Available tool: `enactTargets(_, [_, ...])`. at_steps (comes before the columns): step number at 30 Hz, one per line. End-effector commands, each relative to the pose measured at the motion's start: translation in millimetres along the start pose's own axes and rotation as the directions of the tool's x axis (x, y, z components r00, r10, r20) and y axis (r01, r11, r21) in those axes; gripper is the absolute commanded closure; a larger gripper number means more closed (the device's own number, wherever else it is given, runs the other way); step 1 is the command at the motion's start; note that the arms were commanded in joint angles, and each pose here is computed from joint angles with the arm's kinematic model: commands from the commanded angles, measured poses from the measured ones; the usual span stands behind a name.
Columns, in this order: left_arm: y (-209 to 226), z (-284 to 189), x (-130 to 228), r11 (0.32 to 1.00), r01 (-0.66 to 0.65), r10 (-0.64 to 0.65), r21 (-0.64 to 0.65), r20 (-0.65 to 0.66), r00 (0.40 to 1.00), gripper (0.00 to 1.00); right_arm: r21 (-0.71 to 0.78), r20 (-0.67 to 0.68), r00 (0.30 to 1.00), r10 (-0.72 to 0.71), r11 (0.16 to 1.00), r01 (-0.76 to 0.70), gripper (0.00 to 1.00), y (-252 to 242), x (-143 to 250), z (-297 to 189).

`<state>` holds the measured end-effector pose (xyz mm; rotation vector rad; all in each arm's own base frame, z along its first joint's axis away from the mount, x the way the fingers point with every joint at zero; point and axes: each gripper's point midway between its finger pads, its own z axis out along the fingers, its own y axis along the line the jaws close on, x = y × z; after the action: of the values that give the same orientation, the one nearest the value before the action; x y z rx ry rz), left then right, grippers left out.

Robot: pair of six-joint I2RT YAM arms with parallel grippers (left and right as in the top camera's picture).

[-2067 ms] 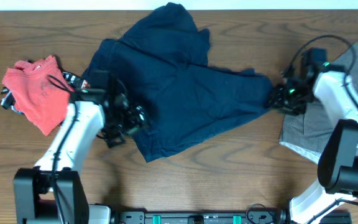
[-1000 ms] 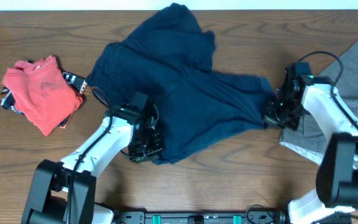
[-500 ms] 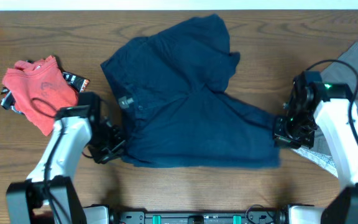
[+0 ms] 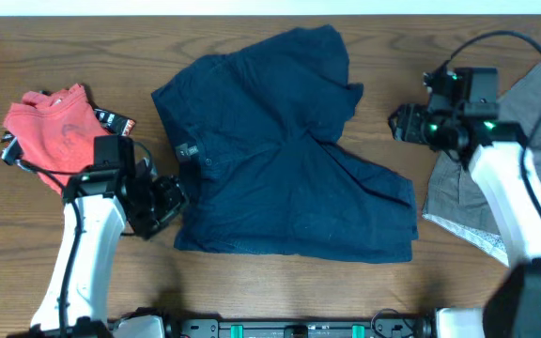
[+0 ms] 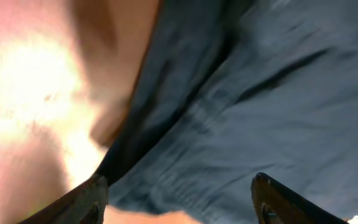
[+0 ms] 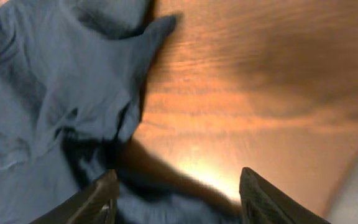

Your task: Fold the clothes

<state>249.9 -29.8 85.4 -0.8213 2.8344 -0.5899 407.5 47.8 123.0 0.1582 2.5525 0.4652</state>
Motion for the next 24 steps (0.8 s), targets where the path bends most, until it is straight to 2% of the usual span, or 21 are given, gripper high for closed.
enactTargets(1, [-27, -16, -18, 0.993, -0.086, 0.078, 0.081, 0.101, 0.992, 0.25, -0.138, -0.045, 0.999, -0.008, 0.990, 0.002, 0.42, 19, 5, 35])
enactTargets(7, [-63, -3, -29, 0.967, -0.230, 0.210, 0.109, 0.175, 0.962, 0.26, -0.311, -0.016, 0.998, 0.063, 0.948, -0.065, 0.38, 32, -7, 92])
enactTargets(15, [-69, 47, -27, 0.951, -0.310, 0.309, -0.013, 0.130, 0.942, 0.26, -0.441, 0.035, 0.987, 0.154, 0.889, -0.123, 0.43, 51, -20, 138])
enactTargets(18, [-64, 65, -29, 0.950, -0.309, 0.311, -0.037, 0.104, 0.945, 0.26, -0.459, 0.038, 0.985, 0.166, 0.879, -0.130, 0.58, 58, -19, 146])
enactTargets(19, [-63, 70, -30, 0.951, -0.307, 0.309, -0.040, 0.097, 0.946, 0.26, -0.460, 0.036, 0.986, 0.165, 0.878, -0.130, 0.70, 60, -18, 147])
enactTargets(20, [-62, 75, -31, 0.951, -0.305, 0.307, -0.044, 0.089, 0.947, 0.26, -0.456, 0.037, 0.986, 0.162, 0.881, -0.128, 0.88, 61, -17, 148])
enactTargets(21, [-60, 80, -31, 0.952, -0.302, 0.305, -0.049, 0.079, 0.949, 0.26, -0.458, 0.039, 0.986, 0.160, 0.880, -0.125, 0.99, 62, -17, 148])
enactTargets(24, [-53, 93, -30, 0.954, -0.293, 0.297, -0.064, 0.049, 0.954, 0.26, -0.502, 0.054, 0.989, 0.139, 0.860, -0.094, 0.99, 70, -29, 138])
